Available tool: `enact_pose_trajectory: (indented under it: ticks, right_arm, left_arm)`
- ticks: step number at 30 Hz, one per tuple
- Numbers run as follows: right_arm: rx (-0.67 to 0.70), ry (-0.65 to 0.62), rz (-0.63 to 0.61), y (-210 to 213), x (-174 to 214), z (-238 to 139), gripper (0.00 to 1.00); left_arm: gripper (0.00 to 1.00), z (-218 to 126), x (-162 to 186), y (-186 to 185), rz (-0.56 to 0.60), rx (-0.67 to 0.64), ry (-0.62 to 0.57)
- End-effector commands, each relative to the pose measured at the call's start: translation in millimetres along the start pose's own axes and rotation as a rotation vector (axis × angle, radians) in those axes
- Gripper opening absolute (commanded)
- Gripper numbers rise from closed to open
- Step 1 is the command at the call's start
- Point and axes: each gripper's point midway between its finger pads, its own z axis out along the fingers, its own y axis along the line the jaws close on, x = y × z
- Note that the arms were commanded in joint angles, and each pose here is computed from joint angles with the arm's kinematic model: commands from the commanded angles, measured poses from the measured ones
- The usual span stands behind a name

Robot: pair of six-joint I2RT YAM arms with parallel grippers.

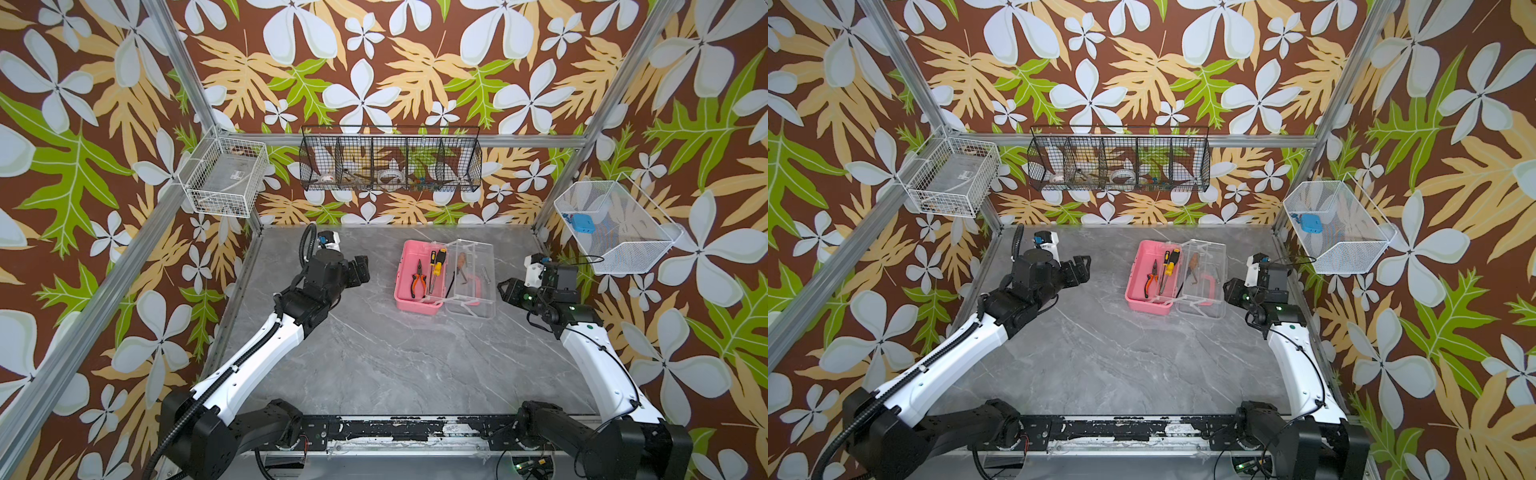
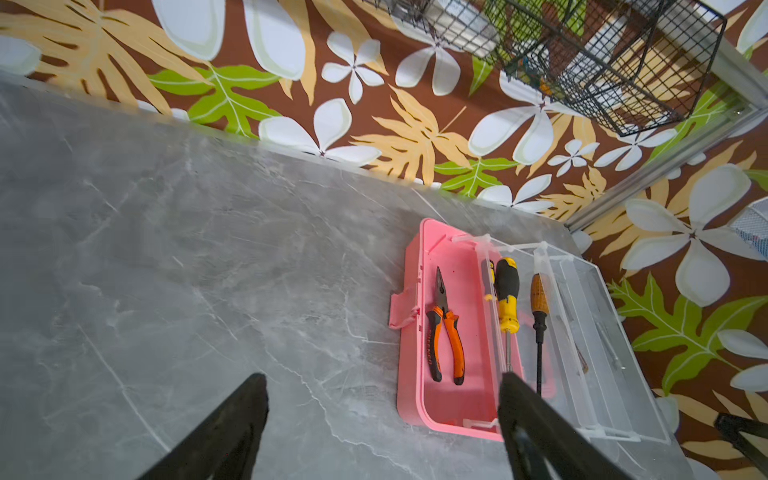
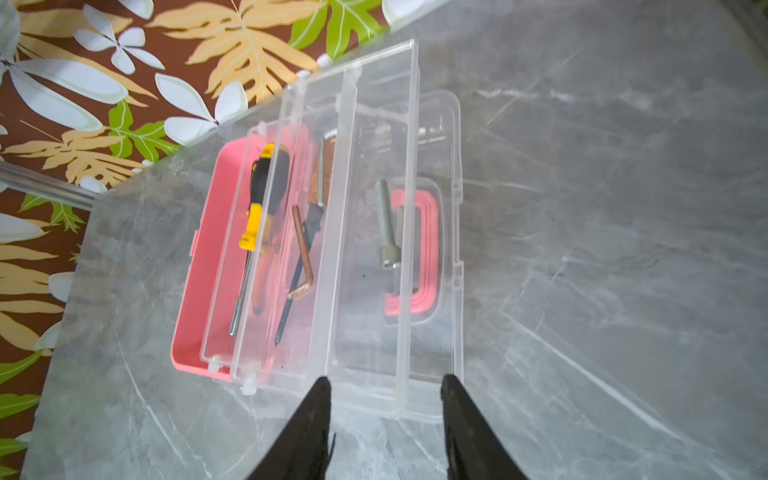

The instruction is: Pack the tool kit

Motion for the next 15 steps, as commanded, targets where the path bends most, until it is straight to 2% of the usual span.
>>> enact_pose_trajectory:
  ticks: [1,2,3,6,9,15]
  right_arm:
    - [-0.027,0.039,0.062,1.0,14.9,2.4,0.45]
    - [-0.025,0.041,0.079,-0.4,18.0,3.1,0.45]
    - [-0.021,0.046,0.102,-2.7,23.0,4.3,0.45]
    - [-0.022,0.050,0.162,-7.3,36.3,6.7,0.41]
    - [-0.028,0.080,0.216,-13.1,56.3,13.1,0.36]
    - [-0.041,0.098,0.285,-22.7,78.8,17.1,0.22]
  left_arm:
    - [0.91,14.0,1.8,-25.7,-0.022,0.123,0.040]
    - [0.90,20.6,6.6,-29.3,-0.020,0.136,0.066]
    - [0.85,28.8,13.3,-32.2,-0.021,0.147,0.099]
    - [0.62,50.8,34.4,-38.0,-0.020,0.176,0.189]
    - [0.54,66.0,48.6,-32.5,-0.028,0.154,0.228]
    - [0.49,86.4,64.8,-23.1,-0.018,0.117,0.264]
